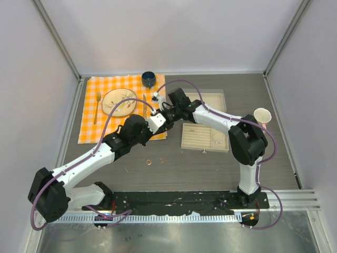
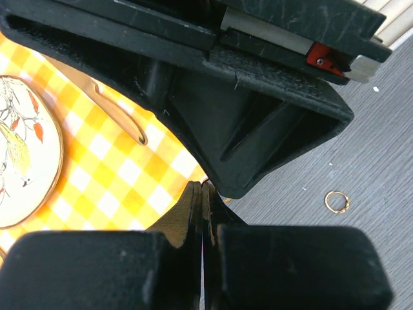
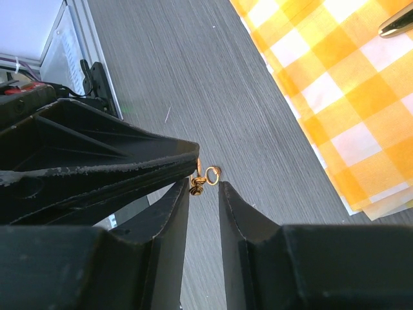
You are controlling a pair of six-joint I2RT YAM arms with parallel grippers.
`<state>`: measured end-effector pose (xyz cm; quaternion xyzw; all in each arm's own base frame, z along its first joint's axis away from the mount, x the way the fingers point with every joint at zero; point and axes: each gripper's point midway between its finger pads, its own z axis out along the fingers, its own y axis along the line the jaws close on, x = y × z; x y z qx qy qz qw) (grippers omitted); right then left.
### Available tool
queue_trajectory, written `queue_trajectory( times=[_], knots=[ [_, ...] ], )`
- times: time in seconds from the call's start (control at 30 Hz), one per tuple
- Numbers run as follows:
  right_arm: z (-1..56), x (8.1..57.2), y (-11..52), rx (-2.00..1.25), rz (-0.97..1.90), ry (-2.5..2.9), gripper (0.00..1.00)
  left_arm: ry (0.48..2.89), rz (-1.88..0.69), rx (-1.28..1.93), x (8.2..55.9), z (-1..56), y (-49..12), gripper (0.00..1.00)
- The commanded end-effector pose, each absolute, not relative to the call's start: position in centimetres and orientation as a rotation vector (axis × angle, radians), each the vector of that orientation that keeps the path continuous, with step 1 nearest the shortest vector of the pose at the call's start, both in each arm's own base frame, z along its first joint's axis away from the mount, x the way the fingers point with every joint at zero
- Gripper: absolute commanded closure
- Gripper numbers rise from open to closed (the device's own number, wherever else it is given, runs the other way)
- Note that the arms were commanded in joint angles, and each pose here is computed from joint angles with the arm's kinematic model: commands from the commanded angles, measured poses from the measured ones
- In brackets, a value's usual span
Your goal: Organize the mixed jewelry
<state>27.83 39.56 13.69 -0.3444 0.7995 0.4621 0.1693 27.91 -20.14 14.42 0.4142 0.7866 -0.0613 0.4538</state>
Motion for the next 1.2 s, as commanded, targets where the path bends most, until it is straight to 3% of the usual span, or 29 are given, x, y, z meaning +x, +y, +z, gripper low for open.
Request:
queue_trajectory(
  times=[0.0,0.47,1.0,1.17],
  knots=[
    [17.0,28.5,40.6,-1.018,1.33,2.142,0.7,1.89,-0.217,1.003,27.9,15.7,-21.3,1.0],
    [17.2,28.4,40.7,-1.022,1.345,2.138,0.8,1.894,-0.23,1.005,28.0,15.4,-21.6,1.0],
    [18.7,27.8,40.6,-1.034,1.371,2.101,0.99,1.891,-0.22,1.012,28.5,14.8,-22.0,1.0],
    [19.8,27.5,40.3,-1.04,1.37,2.074,0.99,1.886,-0.212,1.009,28.6,14.9,-22.0,0.98]
  ],
)
